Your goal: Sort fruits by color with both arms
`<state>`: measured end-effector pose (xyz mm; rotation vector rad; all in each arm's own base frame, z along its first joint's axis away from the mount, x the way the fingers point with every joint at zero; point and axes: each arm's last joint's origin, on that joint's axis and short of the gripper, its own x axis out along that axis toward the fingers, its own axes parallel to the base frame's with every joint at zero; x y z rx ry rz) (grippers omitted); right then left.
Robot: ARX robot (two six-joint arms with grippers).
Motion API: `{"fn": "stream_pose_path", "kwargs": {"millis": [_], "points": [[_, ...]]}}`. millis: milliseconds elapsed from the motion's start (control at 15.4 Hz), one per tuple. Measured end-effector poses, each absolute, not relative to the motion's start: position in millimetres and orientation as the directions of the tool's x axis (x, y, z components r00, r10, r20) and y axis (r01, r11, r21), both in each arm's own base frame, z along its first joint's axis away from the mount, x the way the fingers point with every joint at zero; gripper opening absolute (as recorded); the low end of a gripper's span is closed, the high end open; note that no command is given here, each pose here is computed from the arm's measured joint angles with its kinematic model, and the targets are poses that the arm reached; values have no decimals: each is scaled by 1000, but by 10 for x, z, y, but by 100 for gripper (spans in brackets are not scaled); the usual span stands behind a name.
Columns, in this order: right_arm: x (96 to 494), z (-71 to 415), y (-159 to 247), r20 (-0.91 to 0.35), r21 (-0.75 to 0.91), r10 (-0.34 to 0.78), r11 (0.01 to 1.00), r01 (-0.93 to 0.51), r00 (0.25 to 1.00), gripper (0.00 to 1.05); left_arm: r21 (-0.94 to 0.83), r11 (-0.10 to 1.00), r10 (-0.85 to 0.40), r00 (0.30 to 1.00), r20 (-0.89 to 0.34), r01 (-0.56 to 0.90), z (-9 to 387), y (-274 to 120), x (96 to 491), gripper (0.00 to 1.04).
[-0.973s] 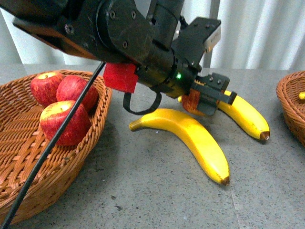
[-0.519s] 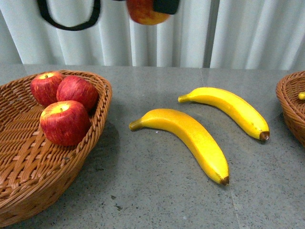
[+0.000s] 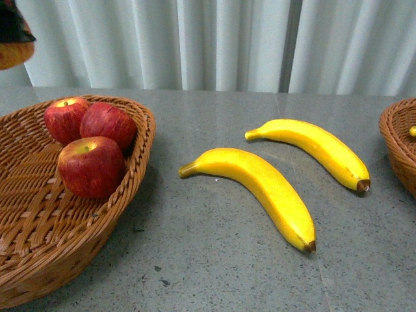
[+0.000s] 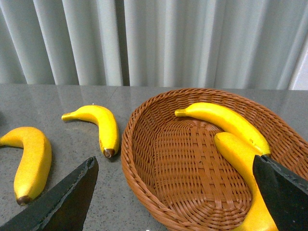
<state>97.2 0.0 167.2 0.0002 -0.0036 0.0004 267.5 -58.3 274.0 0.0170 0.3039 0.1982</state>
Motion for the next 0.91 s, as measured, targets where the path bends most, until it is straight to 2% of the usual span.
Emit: {"fn": "stream_pose_path", "kwargs": {"millis": [130, 195, 259, 324, 389, 648, 908], "points": [[971, 1672, 0, 4, 0, 0, 1000, 0, 1000, 98, 4, 977, 204, 935, -289, -212, 2757, -570, 2564, 64], [971, 1672, 0, 4, 0, 0, 1000, 0, 1000, 98, -11, 957, 267, 900, -345, -288, 2551, -509, 2449, 64], [971, 1672, 0, 4, 0, 0, 1000, 0, 1000, 98, 3, 916, 381, 865, -328, -402, 2478, -367, 2402, 64], [971, 1672, 0, 4, 0, 0, 1000, 0, 1000, 98, 4, 914, 382, 860, -339, -405, 2416, -344, 2407, 77], [971, 1672, 0, 4, 0, 0, 1000, 0, 1000, 98, -13, 923, 360, 874, -328, -385, 2427, -365, 2418, 98], [971, 1672, 0, 4, 0, 0, 1000, 0, 1000, 98, -79, 947, 292, 936, -197, -312, 2680, -489, 2290, 98], [971, 1672, 0, 4, 0, 0, 1000, 0, 1000, 98, -96, 951, 281, 950, -137, -295, 2806, -518, 2192, 98]]}}
